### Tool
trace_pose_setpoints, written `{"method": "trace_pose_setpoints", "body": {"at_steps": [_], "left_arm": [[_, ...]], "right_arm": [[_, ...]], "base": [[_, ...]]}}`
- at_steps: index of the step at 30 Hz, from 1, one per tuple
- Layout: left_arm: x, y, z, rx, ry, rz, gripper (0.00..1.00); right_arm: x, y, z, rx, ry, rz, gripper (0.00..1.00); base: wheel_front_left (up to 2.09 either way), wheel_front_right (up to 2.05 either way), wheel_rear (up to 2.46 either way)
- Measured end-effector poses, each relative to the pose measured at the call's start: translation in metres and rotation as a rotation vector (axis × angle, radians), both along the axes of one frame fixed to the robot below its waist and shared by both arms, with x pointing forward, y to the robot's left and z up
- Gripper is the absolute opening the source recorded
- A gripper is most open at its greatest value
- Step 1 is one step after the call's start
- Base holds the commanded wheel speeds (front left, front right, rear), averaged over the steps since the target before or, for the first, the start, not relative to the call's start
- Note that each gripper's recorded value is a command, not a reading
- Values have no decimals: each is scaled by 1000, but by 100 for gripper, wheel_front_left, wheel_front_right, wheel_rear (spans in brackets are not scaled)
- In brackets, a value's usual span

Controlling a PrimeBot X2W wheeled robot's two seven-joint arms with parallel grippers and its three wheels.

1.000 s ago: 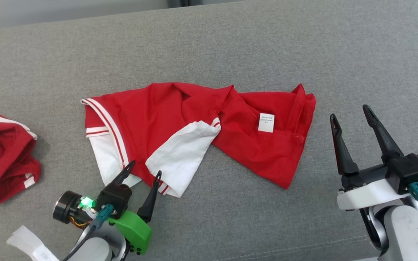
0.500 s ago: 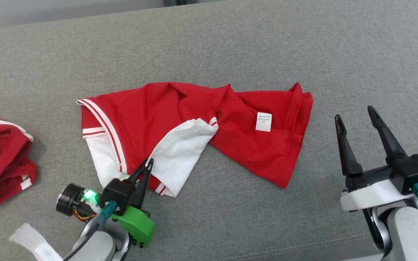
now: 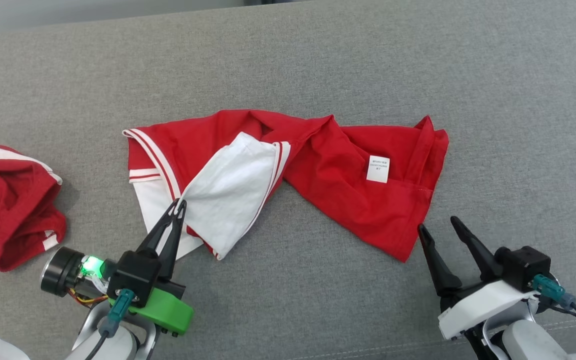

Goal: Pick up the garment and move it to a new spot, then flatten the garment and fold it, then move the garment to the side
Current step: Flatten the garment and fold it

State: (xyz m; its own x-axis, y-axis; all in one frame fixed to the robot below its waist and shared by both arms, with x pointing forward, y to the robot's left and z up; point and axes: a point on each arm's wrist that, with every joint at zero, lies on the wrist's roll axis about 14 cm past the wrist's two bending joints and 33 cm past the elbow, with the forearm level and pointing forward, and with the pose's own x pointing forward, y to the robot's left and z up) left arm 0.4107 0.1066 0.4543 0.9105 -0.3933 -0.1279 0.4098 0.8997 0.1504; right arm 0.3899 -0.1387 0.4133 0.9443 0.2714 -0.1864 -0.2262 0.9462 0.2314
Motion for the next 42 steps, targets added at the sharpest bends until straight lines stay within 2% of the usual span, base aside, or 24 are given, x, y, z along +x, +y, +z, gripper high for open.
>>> {"method": "trace_pose_setpoints", "body": {"at_steps": [6,10,33,34,35,36,37,38,42], "left_arm": [[-1,3,1,-3,2,14,0],[-4,5,0,0,8,22,0],[-6,9,-9,-13,31,57,0],[-5,10,-10,-13,33,57,0],[-5,10,-10,-13,33,57,0],[-4,10,-11,-11,34,58,0],[-4,11,-11,-7,35,59,0],[-4,11,-12,-6,36,60,0],[-3,13,-13,0,38,65,0]], "right_arm": [[15,4,-3,137,38,-37,100],[20,15,-1,211,57,-11,100],[48,21,-5,372,124,-7,100],[50,21,-4,384,125,-11,92],[52,21,-3,387,122,-11,55],[54,20,-2,388,118,-12,38],[57,18,-1,391,114,-15,8],[58,17,0,395,112,-19,0],[61,14,9,408,88,-23,0]], "base": [[0,0,0],[0,0,0],[0,0,0],[0,0,0],[0,0,0],[0,0,0],[0,0,0],[0,0,0],[0,0,0]]}}
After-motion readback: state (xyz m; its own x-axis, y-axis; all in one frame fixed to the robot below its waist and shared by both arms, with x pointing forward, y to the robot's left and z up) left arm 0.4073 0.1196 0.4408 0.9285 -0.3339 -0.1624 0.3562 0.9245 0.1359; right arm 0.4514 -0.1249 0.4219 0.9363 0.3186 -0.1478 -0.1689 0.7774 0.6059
